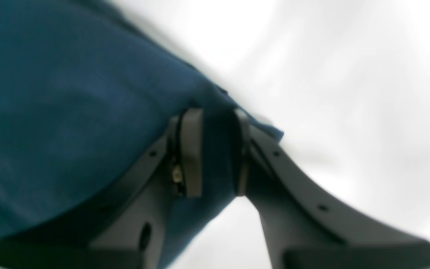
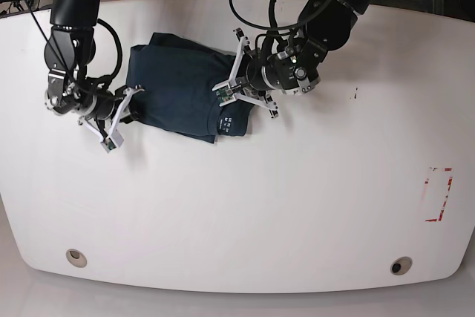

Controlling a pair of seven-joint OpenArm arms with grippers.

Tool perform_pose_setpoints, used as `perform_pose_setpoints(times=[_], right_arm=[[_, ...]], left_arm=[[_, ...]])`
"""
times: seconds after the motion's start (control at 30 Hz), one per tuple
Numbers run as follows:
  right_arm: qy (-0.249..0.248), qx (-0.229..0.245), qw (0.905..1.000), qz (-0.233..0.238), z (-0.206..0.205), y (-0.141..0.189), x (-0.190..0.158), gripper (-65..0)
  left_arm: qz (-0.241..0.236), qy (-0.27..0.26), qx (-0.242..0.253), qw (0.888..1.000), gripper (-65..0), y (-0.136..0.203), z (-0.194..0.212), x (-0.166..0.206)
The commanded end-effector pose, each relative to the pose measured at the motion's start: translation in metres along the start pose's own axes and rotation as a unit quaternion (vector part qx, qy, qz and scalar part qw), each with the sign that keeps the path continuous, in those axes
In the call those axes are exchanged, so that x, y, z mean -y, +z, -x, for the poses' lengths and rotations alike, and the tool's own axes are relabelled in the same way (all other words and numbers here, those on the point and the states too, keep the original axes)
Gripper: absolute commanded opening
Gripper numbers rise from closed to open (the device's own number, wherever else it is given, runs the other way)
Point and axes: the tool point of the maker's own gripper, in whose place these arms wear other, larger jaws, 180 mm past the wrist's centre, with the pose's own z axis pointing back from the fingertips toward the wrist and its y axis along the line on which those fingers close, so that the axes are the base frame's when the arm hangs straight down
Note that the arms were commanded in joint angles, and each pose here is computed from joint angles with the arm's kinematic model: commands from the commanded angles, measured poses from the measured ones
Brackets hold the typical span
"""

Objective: Fold the T-shirt properly
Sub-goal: 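Rotate the folded shirt with both grippers and set it down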

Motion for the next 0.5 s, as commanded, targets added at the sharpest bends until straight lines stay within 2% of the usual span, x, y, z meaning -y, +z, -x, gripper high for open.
perform_pose_setpoints(times=[0.0, 0.17, 0.33, 0.47], right_arm=[[0.027, 0.02, 0.9994, 0.011, -0.012, 0.013, -0.002, -53.3], [0.042, 0.008, 0.9991, 0.004, 0.003, 0.017, -0.021, -53.3], [0.047, 0.005, 0.9988, -0.014, 0.012, 0.014, -0.047, -53.3], [0.049, 0.006, 0.9984, -0.028, 0.01, 0.012, -0.069, -53.3]], left_arm=[[-0.005, 0.0, 0.006, 1.0, -57.9, -0.002, -0.008, -0.013], [-0.022, -0.008, -0.028, 0.999, -57.9, -0.003, 0.008, -0.044], [-0.029, -0.059, -0.032, 0.997, -57.9, 0.01, 0.002, -0.072], [-0.064, -0.06, -0.034, 0.996, -58.1, 0.027, 0.002, -0.103]])
